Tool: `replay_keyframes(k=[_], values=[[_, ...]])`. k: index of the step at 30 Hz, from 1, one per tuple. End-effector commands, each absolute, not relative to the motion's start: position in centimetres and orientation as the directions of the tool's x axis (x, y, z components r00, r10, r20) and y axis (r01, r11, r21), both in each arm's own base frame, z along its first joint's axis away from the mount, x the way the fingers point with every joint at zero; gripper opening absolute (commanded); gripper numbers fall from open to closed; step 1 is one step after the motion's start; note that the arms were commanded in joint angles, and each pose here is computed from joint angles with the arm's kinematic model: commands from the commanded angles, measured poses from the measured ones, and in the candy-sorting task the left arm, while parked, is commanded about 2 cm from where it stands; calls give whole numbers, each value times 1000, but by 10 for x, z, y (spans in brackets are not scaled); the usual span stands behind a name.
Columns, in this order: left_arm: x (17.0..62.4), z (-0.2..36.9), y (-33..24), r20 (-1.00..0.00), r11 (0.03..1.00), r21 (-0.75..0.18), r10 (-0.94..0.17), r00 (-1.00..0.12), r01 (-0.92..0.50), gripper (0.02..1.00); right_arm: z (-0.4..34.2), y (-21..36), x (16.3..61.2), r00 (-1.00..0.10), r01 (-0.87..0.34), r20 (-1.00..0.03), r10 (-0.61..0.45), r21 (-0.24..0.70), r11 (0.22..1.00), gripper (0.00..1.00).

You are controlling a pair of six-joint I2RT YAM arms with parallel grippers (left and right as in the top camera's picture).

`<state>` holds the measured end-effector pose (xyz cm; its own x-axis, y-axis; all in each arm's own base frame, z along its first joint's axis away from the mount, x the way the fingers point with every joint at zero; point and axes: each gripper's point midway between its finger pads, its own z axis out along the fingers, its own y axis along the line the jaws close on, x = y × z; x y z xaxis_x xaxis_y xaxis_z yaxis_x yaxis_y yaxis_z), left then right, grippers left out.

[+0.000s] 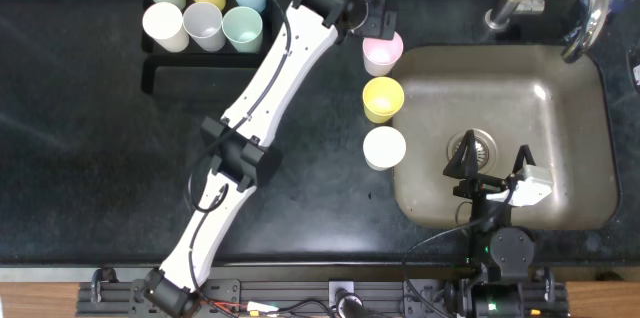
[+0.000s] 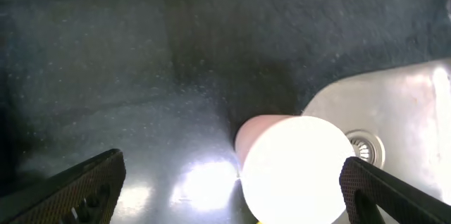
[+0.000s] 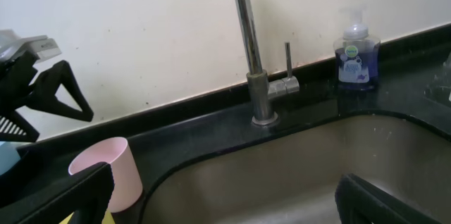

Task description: Store Cups

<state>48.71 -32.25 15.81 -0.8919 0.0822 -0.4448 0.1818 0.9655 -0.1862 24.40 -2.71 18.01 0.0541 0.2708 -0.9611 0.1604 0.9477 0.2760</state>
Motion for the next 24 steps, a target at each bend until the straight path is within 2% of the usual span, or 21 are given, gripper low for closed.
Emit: replay_keyframes(k=[1, 9, 24], values=[[489, 136, -325, -399, 968, -215, 36, -916, 132, 1000, 177, -28, 244, 57, 165, -963, 264, 270, 949, 1000], [483, 132, -330, -368, 960, -245, 40, -929, 138, 1000, 177, -28, 244, 57, 166, -963, 264, 270, 948, 998], [469, 110, -324, -282, 968, -218, 59, -958, 124, 1000, 177, -28, 244, 57, 165, -963, 264, 270, 949, 998]])
